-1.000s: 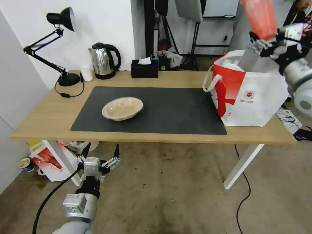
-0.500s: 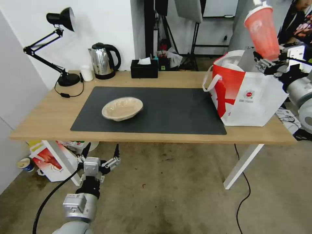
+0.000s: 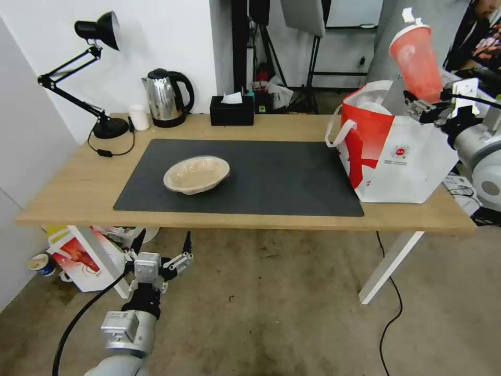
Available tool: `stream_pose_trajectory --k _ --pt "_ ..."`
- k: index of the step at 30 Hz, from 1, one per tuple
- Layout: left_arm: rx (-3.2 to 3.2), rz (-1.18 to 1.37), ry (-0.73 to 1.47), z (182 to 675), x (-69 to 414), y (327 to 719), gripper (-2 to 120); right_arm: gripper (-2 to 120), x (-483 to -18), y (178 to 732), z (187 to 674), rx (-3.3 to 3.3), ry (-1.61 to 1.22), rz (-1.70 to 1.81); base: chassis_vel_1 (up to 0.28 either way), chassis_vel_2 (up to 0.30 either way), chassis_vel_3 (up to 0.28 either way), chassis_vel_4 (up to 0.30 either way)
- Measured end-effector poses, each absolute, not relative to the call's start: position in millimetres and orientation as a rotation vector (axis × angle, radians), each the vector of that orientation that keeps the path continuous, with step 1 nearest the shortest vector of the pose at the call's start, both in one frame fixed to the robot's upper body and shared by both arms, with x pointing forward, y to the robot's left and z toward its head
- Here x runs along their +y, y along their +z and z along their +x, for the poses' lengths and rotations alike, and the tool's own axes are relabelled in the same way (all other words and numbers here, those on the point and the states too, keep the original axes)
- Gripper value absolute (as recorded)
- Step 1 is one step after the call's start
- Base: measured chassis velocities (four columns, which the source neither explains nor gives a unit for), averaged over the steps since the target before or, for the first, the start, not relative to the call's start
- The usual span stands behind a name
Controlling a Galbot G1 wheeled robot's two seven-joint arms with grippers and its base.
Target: Pick up the trash from the table and place it into the takeout bag.
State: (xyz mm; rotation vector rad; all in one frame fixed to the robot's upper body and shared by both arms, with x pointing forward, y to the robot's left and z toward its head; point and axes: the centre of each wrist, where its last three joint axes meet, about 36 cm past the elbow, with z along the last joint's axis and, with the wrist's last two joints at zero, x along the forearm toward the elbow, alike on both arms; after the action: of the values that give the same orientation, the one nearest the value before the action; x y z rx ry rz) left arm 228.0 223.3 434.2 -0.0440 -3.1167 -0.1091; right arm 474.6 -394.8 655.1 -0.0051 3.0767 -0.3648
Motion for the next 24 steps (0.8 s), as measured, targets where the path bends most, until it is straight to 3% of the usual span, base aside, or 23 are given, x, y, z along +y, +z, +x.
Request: stream_pose_trajectory --k 24 --pt "-3.117 -0.044 -0.109 228.0 223.3 434.2 100 52 -397.5 667.6 503.5 3.066 -0.376 0.043 0.000 0.000 0.000 0.000"
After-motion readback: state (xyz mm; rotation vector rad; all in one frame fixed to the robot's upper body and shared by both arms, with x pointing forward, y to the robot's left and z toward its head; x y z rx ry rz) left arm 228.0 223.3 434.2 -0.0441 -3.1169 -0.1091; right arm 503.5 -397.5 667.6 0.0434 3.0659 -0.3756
